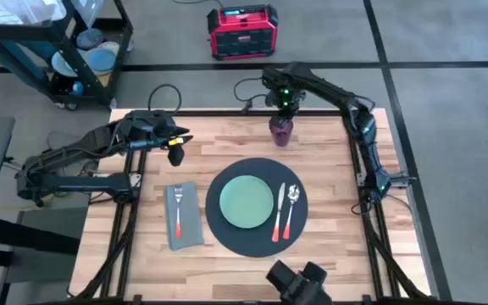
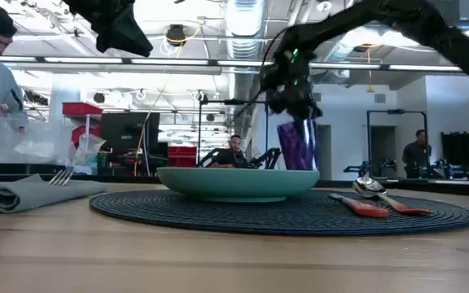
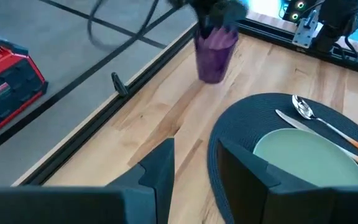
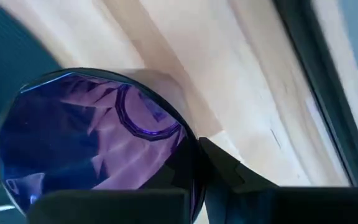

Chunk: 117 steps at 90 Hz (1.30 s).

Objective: Set table place
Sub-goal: Put the purple cup to the top right of the table mat

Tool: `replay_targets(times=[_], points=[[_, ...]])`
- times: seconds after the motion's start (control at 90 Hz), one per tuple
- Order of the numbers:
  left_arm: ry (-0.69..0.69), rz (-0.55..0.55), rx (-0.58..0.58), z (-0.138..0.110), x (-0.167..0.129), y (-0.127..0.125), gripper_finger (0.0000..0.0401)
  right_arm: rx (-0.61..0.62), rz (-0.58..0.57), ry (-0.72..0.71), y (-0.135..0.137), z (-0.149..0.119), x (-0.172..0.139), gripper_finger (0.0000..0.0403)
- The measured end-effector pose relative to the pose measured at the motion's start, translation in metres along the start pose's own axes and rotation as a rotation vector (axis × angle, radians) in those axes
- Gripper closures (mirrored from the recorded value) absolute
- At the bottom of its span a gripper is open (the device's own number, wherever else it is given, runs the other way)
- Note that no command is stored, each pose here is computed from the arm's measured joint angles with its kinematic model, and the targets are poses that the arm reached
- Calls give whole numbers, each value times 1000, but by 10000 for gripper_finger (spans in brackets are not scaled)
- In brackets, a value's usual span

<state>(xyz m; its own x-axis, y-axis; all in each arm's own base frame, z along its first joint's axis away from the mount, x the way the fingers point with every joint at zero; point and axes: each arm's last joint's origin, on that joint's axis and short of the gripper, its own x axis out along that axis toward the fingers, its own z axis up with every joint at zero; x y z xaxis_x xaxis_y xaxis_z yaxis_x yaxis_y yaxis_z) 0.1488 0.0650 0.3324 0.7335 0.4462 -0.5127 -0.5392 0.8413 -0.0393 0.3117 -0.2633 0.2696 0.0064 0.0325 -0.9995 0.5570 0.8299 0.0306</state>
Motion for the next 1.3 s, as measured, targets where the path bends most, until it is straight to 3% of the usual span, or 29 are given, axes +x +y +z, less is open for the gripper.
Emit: replay_targets(times=[0.278,0.5,0.611,0.856,1.1,1.3], points=[[18,3,9,-2,0,0,296,120,-3,-124,12,-87,11,402],[-8,0,9,1,0,0,296,202,47,-189,19,-125,39,402],[-22,-2,7,2,0,0,296,229,80,-200,22,-131,53,403],[-31,-3,-24,3,1,0,296,233,89,-244,19,-130,55,403],[-29,-4,-53,3,1,0,296,291,9,-207,8,-135,55,400],[-24,-3,-53,3,1,0,296,256,-3,-189,7,-138,55,393]])
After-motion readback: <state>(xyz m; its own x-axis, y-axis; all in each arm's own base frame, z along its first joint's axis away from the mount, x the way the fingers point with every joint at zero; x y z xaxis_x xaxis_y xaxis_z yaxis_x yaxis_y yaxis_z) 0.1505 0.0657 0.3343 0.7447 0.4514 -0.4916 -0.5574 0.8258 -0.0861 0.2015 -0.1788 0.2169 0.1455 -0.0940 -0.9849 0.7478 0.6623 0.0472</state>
